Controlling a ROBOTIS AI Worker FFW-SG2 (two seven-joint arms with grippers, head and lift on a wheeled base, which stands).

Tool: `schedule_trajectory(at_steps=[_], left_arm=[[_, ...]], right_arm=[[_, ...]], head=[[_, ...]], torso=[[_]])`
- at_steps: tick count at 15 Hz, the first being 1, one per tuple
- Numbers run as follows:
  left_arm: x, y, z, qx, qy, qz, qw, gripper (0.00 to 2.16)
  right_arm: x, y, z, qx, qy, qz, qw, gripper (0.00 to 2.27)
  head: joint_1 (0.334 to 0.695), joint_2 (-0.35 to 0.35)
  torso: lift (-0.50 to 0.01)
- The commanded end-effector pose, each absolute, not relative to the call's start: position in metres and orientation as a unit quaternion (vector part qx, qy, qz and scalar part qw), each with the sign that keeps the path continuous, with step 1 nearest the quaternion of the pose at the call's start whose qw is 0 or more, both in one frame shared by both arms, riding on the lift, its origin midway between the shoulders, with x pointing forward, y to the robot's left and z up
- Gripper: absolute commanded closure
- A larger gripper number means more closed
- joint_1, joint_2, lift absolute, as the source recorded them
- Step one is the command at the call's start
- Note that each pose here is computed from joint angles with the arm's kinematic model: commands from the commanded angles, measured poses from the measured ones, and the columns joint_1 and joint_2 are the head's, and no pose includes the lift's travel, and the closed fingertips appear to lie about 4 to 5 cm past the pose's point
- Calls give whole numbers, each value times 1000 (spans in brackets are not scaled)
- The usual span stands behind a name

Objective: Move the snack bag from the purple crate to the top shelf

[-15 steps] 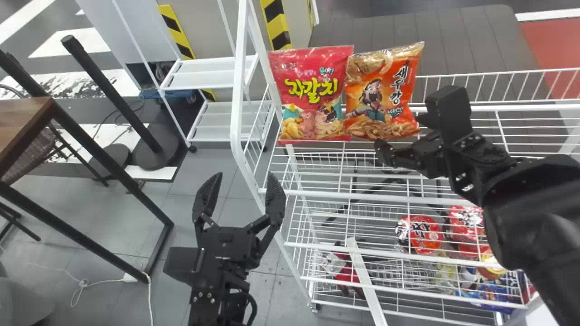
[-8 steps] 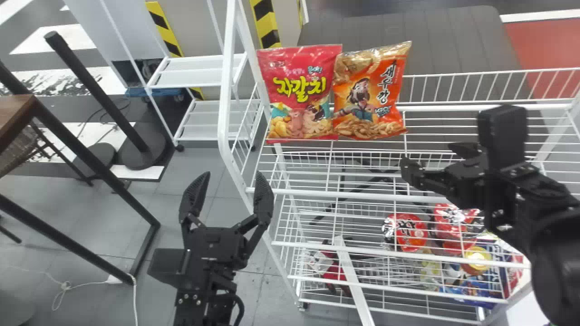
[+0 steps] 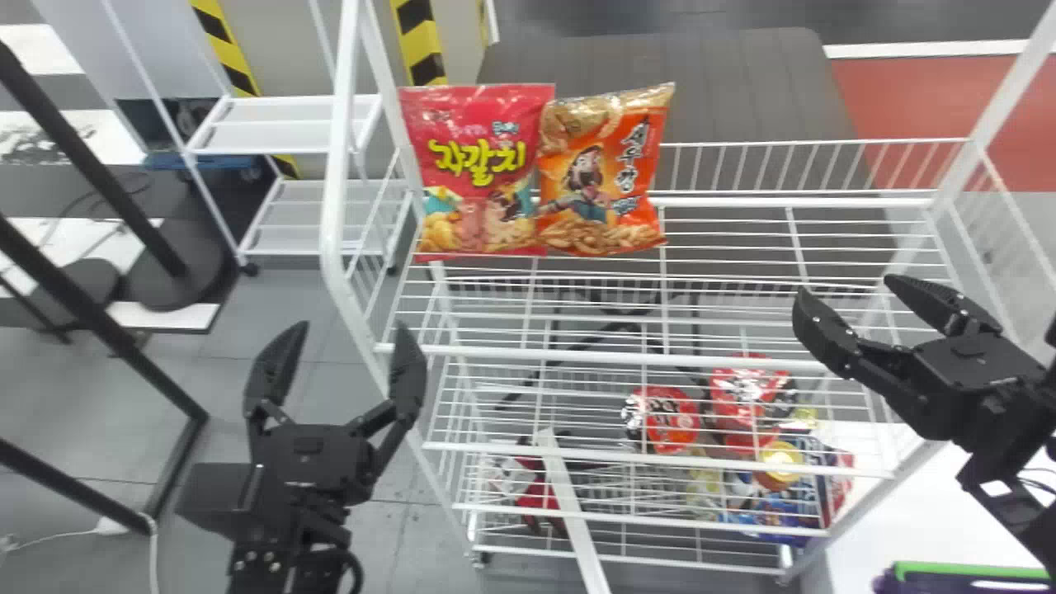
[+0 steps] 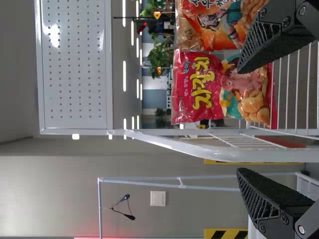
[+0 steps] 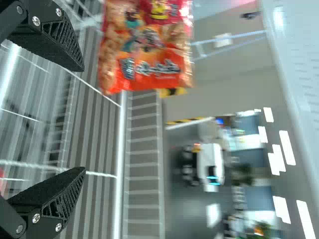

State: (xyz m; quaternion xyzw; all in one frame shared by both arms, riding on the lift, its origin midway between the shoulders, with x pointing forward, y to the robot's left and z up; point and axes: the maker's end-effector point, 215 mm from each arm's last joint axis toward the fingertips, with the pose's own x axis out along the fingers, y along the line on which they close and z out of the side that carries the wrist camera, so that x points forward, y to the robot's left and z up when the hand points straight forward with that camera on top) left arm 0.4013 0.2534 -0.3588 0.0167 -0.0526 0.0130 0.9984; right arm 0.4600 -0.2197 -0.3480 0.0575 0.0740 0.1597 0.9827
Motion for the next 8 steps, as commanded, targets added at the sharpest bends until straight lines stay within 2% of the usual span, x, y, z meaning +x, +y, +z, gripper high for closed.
schedule_trajectory(at_steps=[1,4,8], left_arm=[[400,252,-360,17,-51,12,999,124],[395,250,-360,18,-49,9,999,124],[392,248,-357,21,-50,4,999,124]], right_arm=[[450,-235,-335,39,22,143,989,107],[437,-247,-334,26,-16,126,992,87],[433,-248,-349,13,-7,116,993,83]], head=[[695,49],[695,24],[695,4]], torso=[[0],[0],[0]])
